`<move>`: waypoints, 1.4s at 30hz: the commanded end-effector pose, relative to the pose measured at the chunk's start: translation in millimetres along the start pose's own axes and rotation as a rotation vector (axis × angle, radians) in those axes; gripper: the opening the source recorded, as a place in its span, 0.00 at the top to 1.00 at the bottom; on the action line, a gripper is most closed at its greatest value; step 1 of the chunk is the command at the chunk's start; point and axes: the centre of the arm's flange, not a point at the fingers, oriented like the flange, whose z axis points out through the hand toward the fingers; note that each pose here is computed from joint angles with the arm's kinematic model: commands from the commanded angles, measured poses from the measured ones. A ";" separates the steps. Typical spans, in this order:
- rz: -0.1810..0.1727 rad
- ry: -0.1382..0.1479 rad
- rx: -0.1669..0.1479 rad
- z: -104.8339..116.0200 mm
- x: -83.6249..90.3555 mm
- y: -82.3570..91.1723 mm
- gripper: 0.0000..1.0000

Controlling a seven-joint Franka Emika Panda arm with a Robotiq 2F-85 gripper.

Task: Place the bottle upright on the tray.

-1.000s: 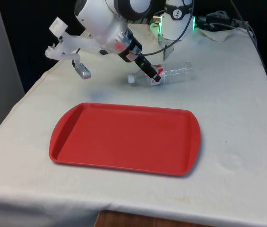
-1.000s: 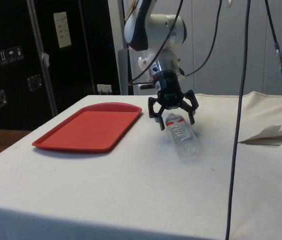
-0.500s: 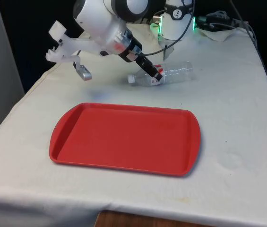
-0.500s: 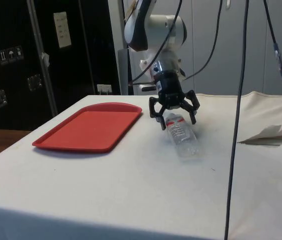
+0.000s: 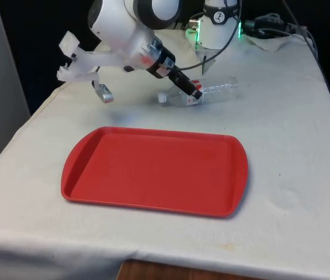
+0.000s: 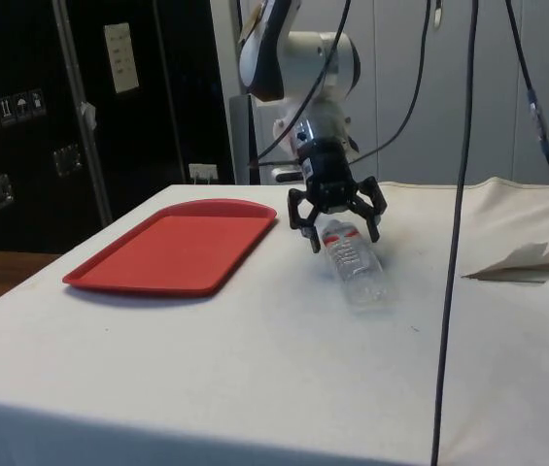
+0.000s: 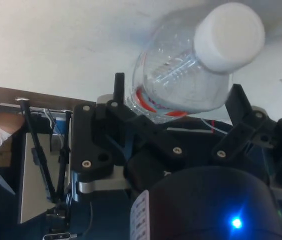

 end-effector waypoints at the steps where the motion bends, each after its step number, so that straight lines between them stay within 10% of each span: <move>1: 0.001 -0.005 0.003 0.2 2.9 -3.3 0.00; 42: -0.009 -0.024 0.006 -0.7 32.6 3.7 0.00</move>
